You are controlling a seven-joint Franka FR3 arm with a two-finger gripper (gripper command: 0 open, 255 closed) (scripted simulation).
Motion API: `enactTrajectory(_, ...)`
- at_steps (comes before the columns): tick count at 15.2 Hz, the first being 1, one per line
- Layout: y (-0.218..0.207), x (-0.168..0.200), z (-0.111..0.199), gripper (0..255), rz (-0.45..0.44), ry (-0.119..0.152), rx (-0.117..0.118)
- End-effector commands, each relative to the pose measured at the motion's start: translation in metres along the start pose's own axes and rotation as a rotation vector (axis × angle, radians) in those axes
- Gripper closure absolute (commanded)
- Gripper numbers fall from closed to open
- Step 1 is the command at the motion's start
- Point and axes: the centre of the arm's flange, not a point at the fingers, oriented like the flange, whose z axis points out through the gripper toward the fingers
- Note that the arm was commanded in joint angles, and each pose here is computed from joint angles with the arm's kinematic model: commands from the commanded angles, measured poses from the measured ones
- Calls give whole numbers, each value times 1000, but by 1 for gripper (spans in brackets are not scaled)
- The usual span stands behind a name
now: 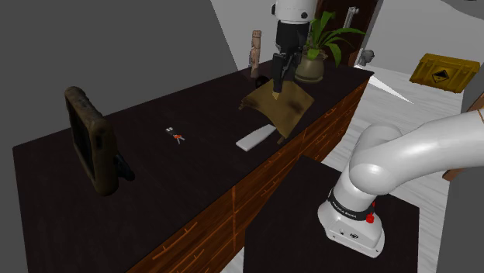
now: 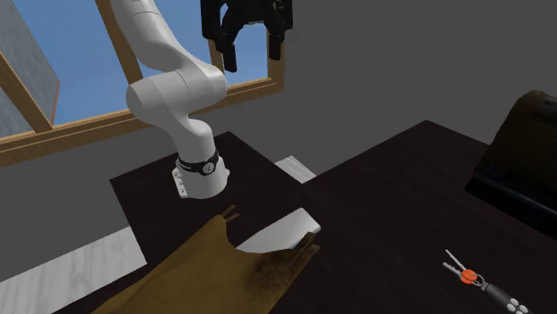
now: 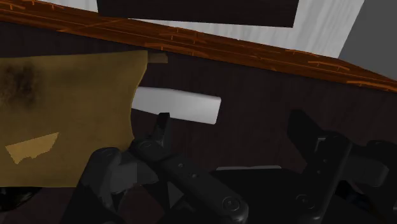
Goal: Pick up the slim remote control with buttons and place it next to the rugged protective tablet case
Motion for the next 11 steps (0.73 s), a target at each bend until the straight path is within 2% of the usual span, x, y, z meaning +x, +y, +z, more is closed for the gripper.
enactTrajectory(1, 0, 0, 0, 0, 0, 0, 0)
enactTrajectory(11, 60, 33, 113, 0, -611, 6, 11)
